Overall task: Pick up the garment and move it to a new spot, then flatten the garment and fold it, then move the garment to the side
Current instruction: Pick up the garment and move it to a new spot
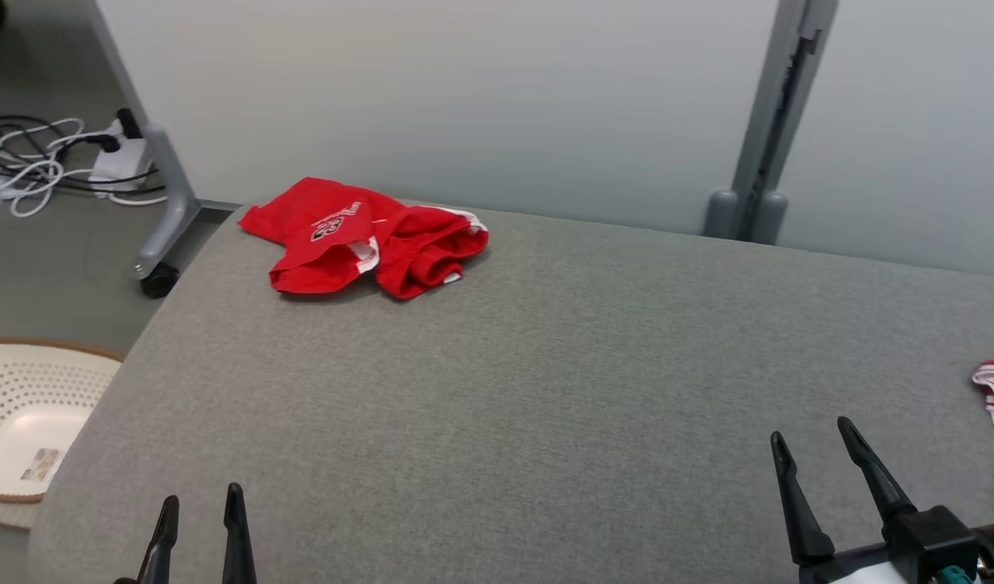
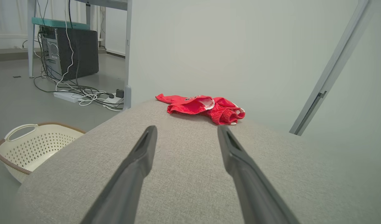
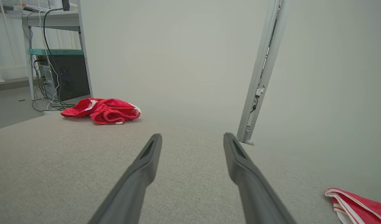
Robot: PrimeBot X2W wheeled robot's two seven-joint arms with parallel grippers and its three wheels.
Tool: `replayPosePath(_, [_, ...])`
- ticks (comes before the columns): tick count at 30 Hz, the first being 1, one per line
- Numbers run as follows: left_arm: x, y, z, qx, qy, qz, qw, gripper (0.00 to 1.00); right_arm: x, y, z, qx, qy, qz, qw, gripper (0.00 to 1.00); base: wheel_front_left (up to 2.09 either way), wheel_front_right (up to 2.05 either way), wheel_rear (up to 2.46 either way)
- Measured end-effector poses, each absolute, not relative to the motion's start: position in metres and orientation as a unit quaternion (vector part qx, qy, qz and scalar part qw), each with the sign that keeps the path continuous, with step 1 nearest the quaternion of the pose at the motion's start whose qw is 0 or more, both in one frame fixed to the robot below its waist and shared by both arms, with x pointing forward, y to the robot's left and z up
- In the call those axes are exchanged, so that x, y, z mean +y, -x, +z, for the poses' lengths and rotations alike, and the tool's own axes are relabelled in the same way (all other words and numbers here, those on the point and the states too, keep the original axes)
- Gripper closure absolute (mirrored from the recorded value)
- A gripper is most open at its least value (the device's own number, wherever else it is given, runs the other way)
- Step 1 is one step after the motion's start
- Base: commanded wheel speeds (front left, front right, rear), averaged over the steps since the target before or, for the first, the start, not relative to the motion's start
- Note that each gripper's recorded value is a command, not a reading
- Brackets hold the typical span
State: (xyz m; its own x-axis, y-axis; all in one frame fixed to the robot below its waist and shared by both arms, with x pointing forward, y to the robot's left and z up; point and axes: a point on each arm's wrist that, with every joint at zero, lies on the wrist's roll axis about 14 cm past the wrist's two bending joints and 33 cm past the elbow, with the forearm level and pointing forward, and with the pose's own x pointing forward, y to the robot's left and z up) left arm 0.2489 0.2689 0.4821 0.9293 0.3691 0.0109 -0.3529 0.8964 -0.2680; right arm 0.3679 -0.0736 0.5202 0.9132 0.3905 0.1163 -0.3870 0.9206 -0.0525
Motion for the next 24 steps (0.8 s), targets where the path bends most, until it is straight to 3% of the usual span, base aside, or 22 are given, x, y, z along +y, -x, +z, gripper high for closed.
replayPosePath(9, [0.281,-0.249,0.489,-0.041,0.143,0.207,0.967,0.0,-0.054,-0.386,0.511,-0.052,0.023,0.233,0.971,0.0,0.0,0.0,0.0])
replayPosePath(14, [0.275,-0.315,0.511,-0.067,0.145,0.16,0.974,0.0,-0.051,-0.426,0.504,-0.062,0.06,0.26,0.962,0.0,0.0,0.0,0.0])
replayPosePath(19, [0.279,-0.39,0.494,-0.03,0.103,0.119,0.987,0.0,-0.073,-0.469,0.472,-0.043,0.084,0.249,0.964,0.0,0.0,0.0,0.0])
replayPosePath(24, [0.298,-0.462,0.474,0.003,0.078,0.103,0.992,0.0,-0.09,-0.487,0.426,0.001,0.09,0.237,0.967,0.0,0.0,0.0,0.0])
